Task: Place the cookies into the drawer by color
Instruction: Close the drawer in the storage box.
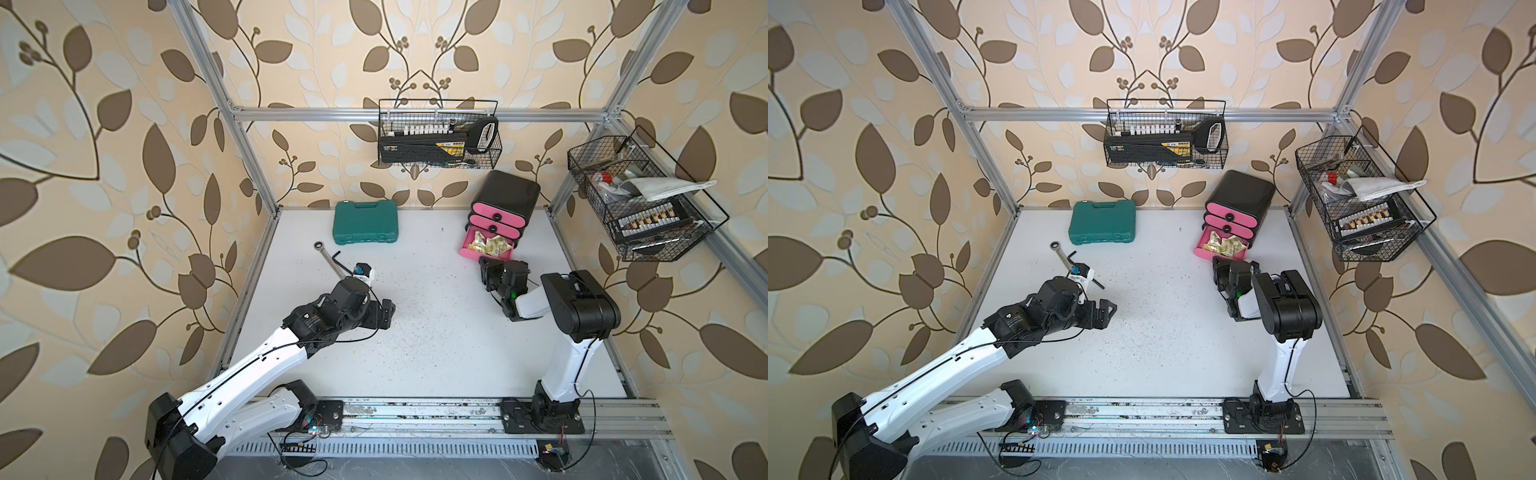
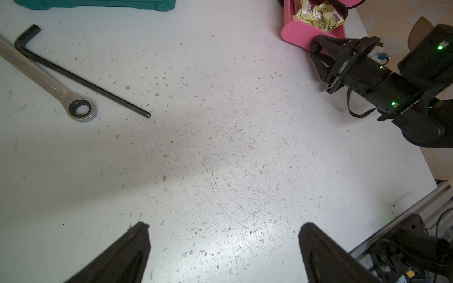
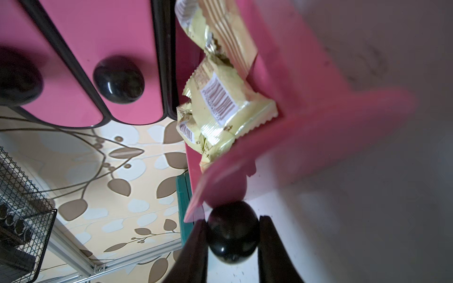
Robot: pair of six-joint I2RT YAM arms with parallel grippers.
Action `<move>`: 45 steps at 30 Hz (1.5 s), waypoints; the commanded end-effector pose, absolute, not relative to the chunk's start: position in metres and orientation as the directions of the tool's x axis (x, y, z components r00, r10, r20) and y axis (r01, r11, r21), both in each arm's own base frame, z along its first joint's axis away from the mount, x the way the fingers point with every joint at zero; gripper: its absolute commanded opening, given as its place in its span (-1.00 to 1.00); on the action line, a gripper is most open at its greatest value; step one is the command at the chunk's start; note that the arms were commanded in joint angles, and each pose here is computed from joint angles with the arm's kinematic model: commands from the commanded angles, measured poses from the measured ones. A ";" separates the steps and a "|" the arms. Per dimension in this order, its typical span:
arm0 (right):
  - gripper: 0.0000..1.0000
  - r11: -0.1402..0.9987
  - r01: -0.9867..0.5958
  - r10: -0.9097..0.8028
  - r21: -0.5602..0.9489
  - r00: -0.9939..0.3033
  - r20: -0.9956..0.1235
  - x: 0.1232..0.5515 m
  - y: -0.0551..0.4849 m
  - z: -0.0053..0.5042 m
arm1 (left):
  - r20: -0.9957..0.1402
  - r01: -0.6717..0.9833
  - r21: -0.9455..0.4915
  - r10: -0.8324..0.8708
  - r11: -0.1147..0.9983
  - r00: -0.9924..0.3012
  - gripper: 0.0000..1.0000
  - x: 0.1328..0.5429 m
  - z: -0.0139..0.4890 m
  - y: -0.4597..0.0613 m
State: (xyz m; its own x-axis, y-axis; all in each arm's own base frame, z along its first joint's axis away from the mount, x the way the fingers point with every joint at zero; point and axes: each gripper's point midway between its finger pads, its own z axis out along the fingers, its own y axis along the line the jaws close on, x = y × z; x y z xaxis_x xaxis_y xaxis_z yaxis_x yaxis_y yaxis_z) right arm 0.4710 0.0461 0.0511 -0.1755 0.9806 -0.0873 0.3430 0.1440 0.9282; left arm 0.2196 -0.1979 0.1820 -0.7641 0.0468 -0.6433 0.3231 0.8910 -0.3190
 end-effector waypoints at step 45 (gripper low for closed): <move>0.08 0.337 0.069 0.941 0.939 -0.068 -0.333 0.537 0.004 0.115 | -0.691 0.295 -0.350 -0.032 0.889 -0.722 0.97 0.215 0.188 -0.182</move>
State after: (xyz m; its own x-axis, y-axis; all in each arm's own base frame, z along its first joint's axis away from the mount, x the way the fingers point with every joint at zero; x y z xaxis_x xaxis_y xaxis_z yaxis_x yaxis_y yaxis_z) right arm 0.5456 0.0000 0.0646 -0.0656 0.9503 -0.3044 0.2208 0.3113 0.9243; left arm 0.2105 -0.1867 0.1845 -0.7445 -0.0105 -0.6676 0.3079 0.8818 -0.3573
